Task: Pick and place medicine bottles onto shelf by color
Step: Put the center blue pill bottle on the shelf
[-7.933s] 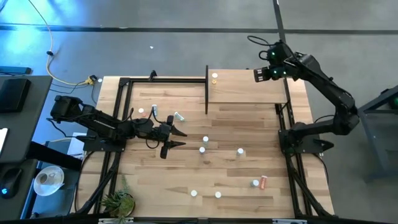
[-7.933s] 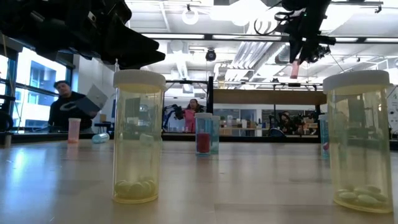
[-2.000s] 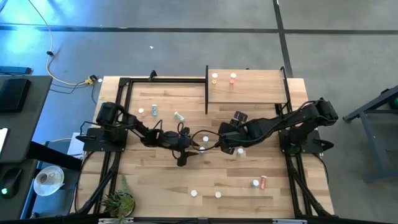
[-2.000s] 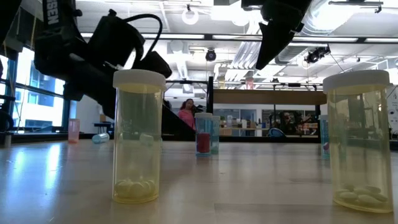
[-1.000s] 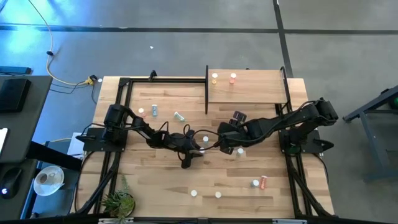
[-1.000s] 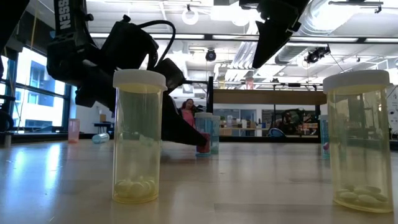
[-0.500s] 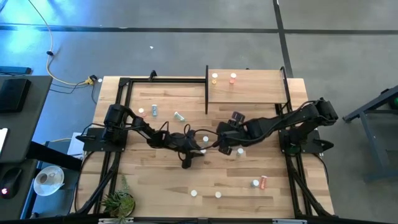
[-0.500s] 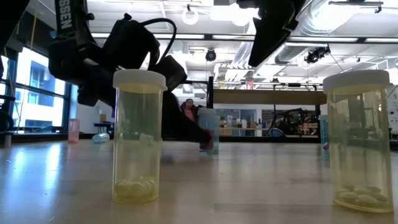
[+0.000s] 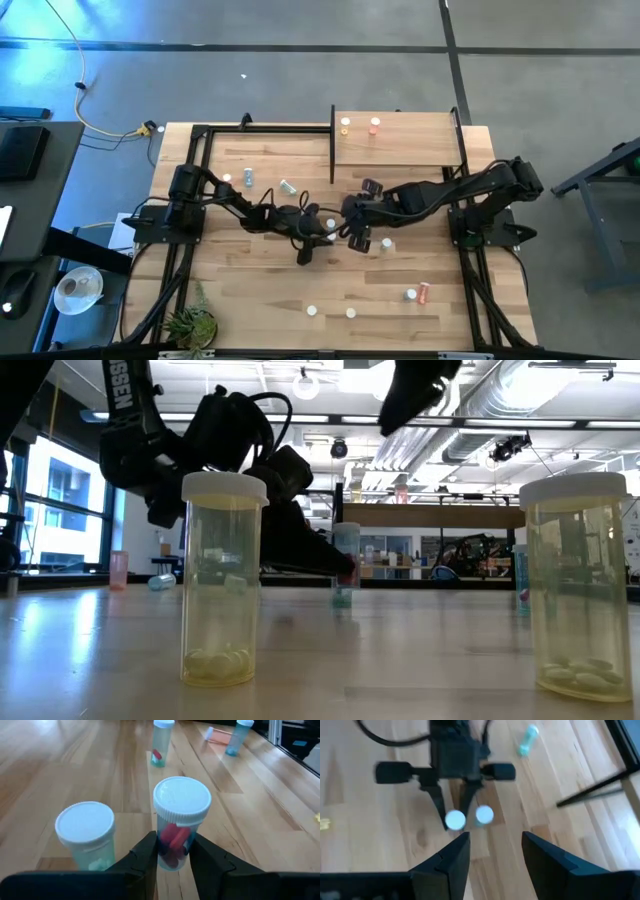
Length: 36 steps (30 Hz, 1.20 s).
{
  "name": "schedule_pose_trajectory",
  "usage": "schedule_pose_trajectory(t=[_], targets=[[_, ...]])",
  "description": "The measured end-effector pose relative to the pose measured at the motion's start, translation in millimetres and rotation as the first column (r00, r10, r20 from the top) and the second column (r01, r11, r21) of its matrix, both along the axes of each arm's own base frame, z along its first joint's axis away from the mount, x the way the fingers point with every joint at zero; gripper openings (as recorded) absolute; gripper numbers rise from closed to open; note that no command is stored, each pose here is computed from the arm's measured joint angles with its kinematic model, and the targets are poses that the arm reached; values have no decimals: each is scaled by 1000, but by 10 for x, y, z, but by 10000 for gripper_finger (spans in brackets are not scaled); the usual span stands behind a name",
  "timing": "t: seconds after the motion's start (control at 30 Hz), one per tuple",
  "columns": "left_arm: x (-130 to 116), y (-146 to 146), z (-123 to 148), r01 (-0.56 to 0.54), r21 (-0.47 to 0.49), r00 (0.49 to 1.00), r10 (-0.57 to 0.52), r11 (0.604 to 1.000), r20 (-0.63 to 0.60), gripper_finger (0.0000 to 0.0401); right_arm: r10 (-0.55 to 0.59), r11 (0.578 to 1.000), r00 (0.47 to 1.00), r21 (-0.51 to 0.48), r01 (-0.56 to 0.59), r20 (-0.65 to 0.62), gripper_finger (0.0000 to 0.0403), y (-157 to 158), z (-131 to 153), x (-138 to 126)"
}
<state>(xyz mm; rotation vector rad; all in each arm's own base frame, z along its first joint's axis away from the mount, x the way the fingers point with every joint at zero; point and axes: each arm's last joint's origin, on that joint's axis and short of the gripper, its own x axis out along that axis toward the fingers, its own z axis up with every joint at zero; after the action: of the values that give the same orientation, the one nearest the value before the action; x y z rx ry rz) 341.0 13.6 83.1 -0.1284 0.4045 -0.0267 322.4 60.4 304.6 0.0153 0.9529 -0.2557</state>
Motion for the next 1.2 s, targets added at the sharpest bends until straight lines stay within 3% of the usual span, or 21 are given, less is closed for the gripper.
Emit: schedule_pose_trajectory(t=[0.27, 0.43, 0.7, 1.2], targets=[[-21, 0, 189, 4, 15, 1000, -4, 1000, 3, 88, 80, 997, 997, 6, -80, 11, 210, -115, 80, 51], [-69, 5, 387, -9, 40, 1000, 10, 999, -10, 88, 141, 987, 988, 66, -144, 57, 213, -235, 46, 126], [-166, 18, 631, -62, 65, 997, 65, 996, -39, 88, 234, 965, 959, 83, -249, 157, 213, -279, 99, 211], [-206, 6, 834, -69, 66, 997, 68, 995, 21, 88, 265, 960, 958, 66, -273, 109, 213, -258, -182, 427]])
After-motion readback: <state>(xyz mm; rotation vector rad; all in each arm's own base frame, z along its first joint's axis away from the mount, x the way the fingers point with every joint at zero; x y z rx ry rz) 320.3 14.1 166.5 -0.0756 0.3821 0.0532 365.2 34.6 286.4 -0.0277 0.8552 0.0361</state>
